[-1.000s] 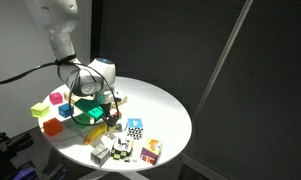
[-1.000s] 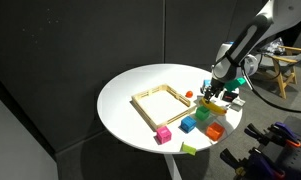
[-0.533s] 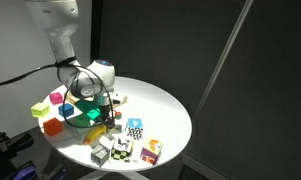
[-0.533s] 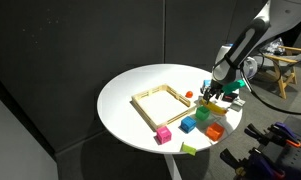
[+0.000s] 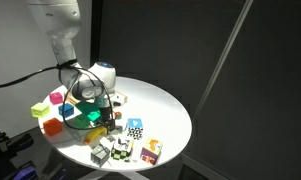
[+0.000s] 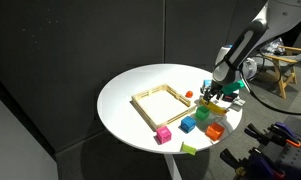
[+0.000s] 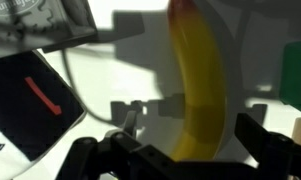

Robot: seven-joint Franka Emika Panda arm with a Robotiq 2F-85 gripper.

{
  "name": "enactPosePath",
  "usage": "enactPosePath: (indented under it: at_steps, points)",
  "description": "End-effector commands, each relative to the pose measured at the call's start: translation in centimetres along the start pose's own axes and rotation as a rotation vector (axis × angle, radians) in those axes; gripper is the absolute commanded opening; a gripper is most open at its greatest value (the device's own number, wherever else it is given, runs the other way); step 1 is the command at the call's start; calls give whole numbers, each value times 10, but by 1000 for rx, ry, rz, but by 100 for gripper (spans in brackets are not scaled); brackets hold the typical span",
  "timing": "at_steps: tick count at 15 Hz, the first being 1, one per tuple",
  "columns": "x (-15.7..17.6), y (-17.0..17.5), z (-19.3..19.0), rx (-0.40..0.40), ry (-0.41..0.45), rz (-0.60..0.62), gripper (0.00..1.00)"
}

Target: Pick up the yellow banana toy, turn it ninety degrees anticlockwise and put it at the edge of the table

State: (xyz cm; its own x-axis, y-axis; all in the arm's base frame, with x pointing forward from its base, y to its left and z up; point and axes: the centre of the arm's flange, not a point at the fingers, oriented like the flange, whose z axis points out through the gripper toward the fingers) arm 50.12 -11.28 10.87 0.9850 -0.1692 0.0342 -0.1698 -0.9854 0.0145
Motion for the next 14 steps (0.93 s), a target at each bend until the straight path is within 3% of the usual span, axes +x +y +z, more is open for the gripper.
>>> enactPosePath:
  at_steps: [1, 8, 9, 10, 14]
  points:
    - [8, 1, 4, -14, 9, 20, 100]
    - [7, 1, 11, -17, -4, 24, 100]
    - [7, 1, 11, -17, -4, 24, 75]
    - [7, 0, 11, -18, -3, 20, 74]
    - [6, -1, 5, -19, -7, 13, 40]
